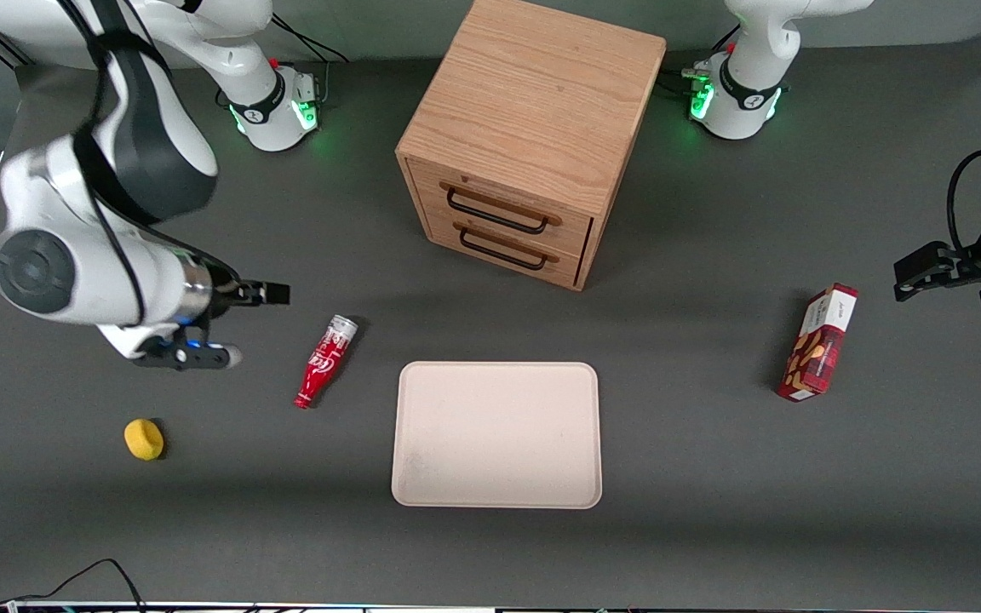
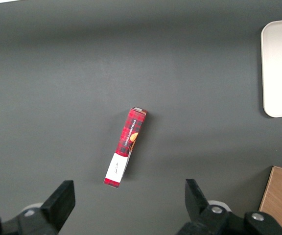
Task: Place coke bottle on tray
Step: 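Move the open right gripper down over the red Coca-Cola bottle, then close the right gripper around the bottle's body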
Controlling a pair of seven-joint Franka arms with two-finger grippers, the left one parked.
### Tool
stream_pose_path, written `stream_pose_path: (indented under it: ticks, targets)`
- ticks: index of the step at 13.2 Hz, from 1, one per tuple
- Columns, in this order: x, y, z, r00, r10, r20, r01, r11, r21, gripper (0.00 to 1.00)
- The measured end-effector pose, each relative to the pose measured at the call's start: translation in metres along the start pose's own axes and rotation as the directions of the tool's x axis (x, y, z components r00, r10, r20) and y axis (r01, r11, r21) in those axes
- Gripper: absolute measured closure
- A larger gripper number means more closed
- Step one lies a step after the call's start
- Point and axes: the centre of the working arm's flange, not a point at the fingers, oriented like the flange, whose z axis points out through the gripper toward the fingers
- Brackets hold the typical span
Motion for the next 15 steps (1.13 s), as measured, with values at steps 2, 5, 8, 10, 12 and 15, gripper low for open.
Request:
stream_pose_path:
  ticks: [2,5,8,10,12,15]
  targets:
    - [0.027,-0.018,0.024,0.993,0.093,-0.069,-0.094,0.996,-0.001,0.00]
    - [0.049,-0.037,0.064,0.970,0.178,-0.165,-0.176,0.984,0.024,0.00]
    - [0.044,-0.035,0.115,0.953,0.191,-0.234,-0.179,0.981,0.070,0.00]
    - [0.034,-0.026,0.144,0.946,0.191,-0.261,-0.174,0.981,0.087,0.00]
    - [0.026,-0.018,0.172,0.949,0.175,-0.264,-0.166,0.985,0.057,0.00]
    - [0.021,-0.012,0.201,0.939,0.196,-0.283,-0.186,0.981,0.062,0.00]
